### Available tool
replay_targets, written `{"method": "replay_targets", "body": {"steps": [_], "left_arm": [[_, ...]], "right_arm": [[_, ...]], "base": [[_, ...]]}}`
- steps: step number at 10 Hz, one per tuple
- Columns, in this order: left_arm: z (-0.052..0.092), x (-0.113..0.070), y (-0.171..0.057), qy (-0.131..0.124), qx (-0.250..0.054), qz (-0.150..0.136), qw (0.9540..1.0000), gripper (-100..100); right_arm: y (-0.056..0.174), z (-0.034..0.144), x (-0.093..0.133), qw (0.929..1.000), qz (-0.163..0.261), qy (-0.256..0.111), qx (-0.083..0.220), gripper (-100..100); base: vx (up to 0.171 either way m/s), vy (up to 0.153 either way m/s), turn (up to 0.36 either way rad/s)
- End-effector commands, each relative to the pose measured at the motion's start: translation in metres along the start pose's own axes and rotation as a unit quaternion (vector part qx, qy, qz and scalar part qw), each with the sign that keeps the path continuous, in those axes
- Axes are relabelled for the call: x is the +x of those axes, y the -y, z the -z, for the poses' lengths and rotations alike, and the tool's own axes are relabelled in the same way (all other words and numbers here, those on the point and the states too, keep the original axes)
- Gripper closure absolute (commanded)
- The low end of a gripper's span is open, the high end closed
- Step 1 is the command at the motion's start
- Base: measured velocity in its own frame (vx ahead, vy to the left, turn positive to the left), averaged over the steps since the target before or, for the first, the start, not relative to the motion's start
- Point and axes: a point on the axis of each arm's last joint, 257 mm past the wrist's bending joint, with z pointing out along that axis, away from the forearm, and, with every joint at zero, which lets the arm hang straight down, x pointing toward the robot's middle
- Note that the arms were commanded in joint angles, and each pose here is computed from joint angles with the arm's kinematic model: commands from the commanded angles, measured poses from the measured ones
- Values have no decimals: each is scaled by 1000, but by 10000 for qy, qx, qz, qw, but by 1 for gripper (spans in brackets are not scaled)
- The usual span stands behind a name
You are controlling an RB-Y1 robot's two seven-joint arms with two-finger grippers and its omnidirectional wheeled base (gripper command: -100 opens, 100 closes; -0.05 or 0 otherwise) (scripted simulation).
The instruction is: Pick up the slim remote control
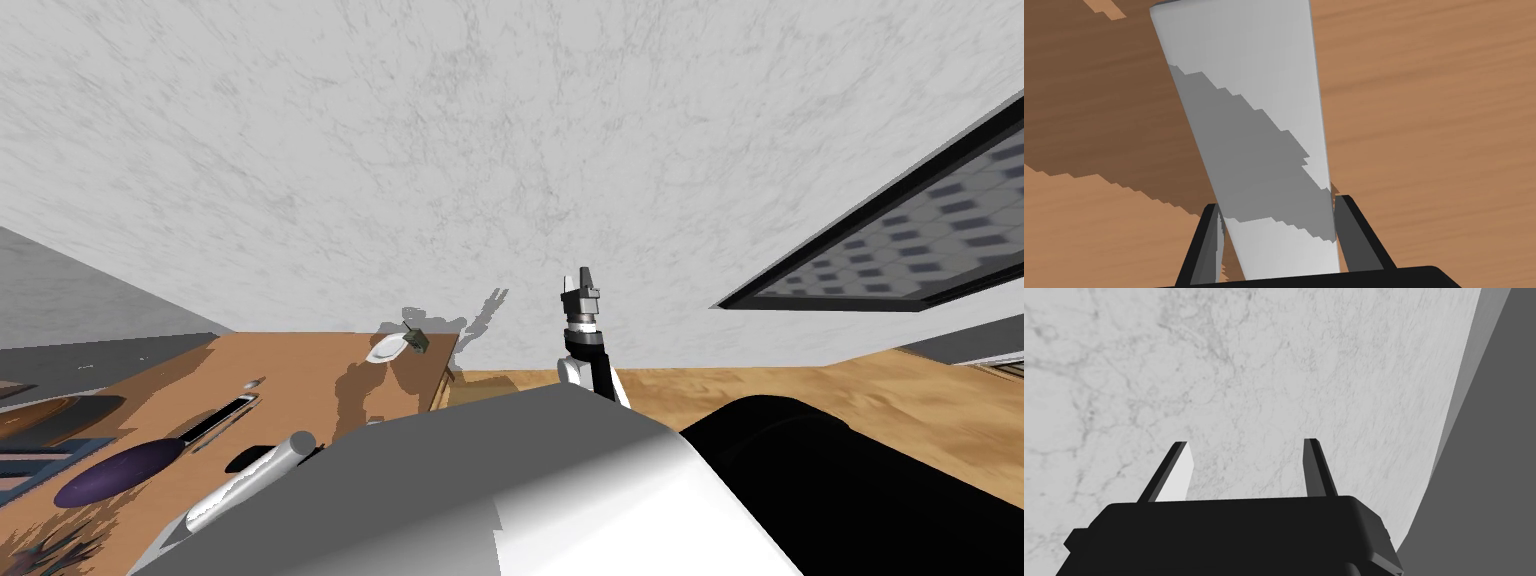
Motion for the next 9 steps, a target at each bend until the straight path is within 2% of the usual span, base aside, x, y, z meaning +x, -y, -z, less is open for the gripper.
{"method": "replay_targets", "body": {"steps": [1, 3, 4, 5, 8, 9], "left_arm": [[0, 0, 0, 0, 0, 0, 10000, 100], [0, 0, 0, 1, 3, -6, 10000, 100], [0, 0, 0, 1, 5, -8, 10000, 0], [9, 0, 7, 9, -8, 11, 10000, 100], [21, -1, 14, 13, -15, 41, 10000, 100], [17, -1, 13, 9, -5, 27, 10000, 100]], "right_arm": [[0, 0, 0, 10000, 0, 0, 0, 0], [0, 0, 0, 10000, 0, 0, 0, 0], [0, 0, 0, 10000, 0, 0, 0, 0], [0, 0, 0, 10000, 0, 0, 0, 0], [0, 0, 0, 10000, 0, 0, 0, 0], [0, 0, 0, 10000, 0, 0, 0, 0]], "base": [[0, 0, 0], [0, 0, 0], [0, 0, 0], [-14, -22, -43], [-26, -27, -27], [-8, -11, -2]]}}
